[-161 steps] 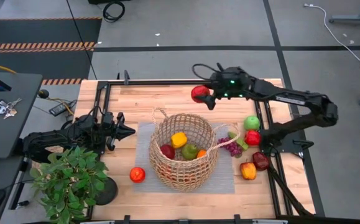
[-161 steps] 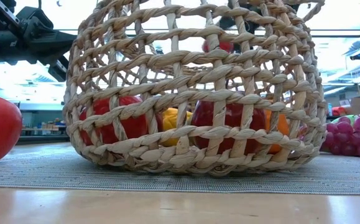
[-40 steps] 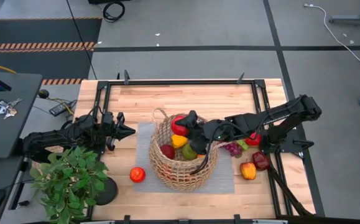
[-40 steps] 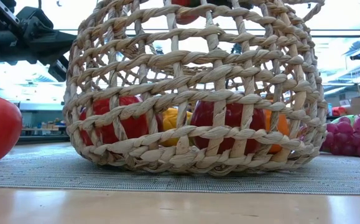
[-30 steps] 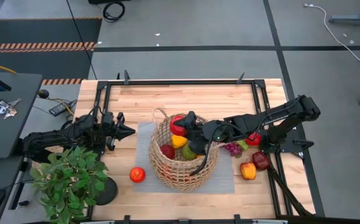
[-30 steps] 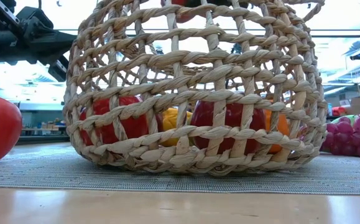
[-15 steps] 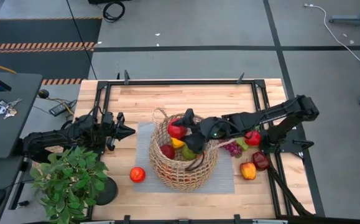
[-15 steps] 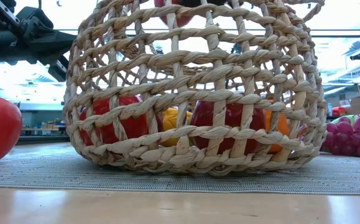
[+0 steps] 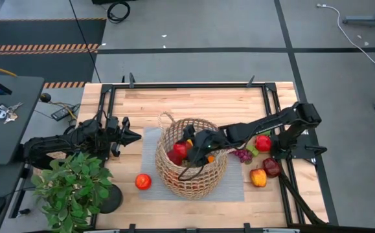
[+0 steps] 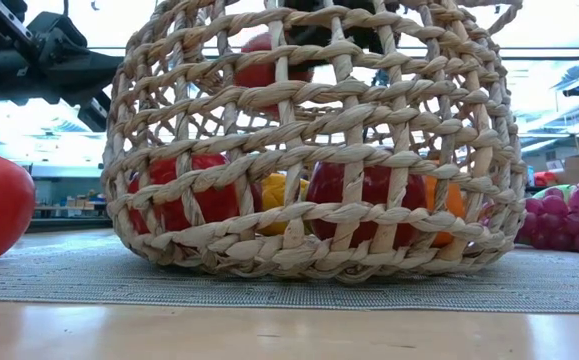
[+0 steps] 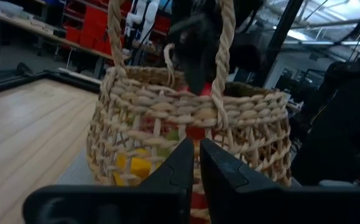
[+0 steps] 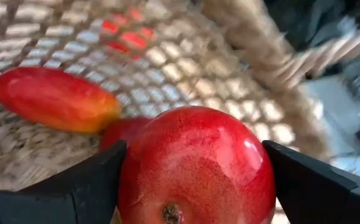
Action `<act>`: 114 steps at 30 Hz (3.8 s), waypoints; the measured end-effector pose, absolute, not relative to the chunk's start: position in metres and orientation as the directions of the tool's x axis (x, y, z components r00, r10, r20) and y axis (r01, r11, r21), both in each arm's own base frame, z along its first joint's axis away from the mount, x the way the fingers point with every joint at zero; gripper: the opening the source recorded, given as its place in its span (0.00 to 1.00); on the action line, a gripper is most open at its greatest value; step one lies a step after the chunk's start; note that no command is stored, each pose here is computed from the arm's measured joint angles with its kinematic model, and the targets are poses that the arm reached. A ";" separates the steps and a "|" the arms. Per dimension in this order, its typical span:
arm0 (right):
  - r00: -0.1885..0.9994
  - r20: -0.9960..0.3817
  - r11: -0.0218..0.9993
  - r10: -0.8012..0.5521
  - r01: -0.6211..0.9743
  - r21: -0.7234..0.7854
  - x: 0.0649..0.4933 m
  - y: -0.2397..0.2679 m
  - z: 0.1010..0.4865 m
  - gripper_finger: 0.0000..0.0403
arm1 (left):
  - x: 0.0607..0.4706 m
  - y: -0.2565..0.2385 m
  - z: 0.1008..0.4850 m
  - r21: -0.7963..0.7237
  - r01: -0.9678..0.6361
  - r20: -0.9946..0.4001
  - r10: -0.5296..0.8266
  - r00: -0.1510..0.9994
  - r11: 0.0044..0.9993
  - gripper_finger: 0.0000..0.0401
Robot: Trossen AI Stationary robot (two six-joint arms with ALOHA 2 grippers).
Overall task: Build produce basket
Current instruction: Put the red apple into the brown basket
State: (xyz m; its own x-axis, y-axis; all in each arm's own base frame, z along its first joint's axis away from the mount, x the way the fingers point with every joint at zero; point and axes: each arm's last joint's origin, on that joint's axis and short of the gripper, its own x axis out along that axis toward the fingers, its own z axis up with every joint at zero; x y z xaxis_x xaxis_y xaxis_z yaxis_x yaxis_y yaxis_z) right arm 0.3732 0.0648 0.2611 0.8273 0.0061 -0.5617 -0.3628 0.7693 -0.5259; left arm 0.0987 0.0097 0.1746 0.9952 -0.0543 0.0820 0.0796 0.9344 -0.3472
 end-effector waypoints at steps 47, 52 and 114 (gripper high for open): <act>0.606 -0.696 0.863 0.386 0.029 0.504 0.205 0.118 0.356 0.86 | 0.099 0.010 0.174 -0.347 0.079 0.082 -0.054 0.995 0.935 0.09; 0.409 -0.868 0.858 0.281 0.299 0.418 0.195 0.140 0.327 0.86 | 0.099 0.010 0.174 -0.347 0.080 0.082 -0.054 0.995 0.934 0.08; 0.185 -0.982 0.731 -0.030 0.674 0.105 0.153 0.191 0.206 0.86 | 0.099 0.010 0.175 -0.347 0.080 0.082 -0.054 0.995 0.935 0.07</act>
State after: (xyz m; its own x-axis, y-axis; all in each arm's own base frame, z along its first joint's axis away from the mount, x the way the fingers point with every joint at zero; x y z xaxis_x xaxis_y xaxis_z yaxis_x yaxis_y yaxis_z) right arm 0.1530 0.1907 0.2059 0.1854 -0.0296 -0.9822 0.6738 0.7313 0.1052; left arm 0.0987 0.0097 0.1746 0.9951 -0.0543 0.0825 0.0798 0.9346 -0.3467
